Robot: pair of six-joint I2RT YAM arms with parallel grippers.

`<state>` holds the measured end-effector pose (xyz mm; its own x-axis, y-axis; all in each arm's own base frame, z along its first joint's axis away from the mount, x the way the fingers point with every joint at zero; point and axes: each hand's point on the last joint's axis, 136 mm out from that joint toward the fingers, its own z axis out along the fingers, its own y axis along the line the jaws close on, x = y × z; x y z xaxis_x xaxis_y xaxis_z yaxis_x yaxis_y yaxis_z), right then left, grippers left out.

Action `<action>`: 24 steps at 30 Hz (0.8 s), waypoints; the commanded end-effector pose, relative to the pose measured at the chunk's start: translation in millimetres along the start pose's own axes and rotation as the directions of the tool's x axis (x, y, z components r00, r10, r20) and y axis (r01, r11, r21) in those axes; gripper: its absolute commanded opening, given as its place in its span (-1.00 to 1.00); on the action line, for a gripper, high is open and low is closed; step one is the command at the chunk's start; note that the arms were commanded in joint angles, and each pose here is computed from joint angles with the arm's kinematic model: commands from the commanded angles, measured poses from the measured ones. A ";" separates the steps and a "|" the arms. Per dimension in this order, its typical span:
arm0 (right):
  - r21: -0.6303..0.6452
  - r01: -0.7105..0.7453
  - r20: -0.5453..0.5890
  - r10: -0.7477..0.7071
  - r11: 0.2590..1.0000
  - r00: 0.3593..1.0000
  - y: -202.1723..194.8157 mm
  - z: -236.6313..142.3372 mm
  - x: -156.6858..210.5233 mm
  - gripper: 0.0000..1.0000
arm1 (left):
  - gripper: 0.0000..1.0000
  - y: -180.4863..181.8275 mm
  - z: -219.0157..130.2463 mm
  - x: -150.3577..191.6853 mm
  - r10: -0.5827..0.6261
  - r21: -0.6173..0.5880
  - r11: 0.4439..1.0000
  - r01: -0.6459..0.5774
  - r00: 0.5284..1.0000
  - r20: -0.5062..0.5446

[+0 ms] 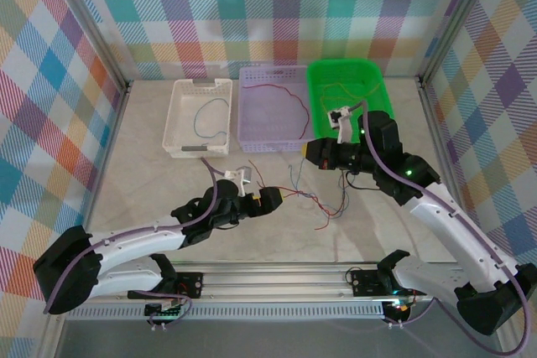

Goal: Untangle the cables

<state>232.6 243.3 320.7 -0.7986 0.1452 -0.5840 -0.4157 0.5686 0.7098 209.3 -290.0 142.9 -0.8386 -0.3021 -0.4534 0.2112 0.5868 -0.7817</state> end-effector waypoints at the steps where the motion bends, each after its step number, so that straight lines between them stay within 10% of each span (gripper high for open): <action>1: -0.078 0.005 0.035 -0.002 0.997 0.999 17.2 -6.7 -4.8 -1.00 | 0.99 -18.5 0.2 -12.4 -0.015 0.049 0.999 0.012 0.997 0.070; 24: -0.159 -0.053 0.059 0.063 0.986 0.996 27.8 -12.4 -3.7 -1.00 | 0.14 -4.1 16.8 -15.7 -0.062 -0.002 0.998 0.062 0.989 0.131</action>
<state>224.7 244.8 334.8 -0.8029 0.2207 -0.5538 -0.4057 0.4784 0.7788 224.0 -294.9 131.8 -0.8033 -0.4001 -0.4412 0.1366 0.5973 -0.7903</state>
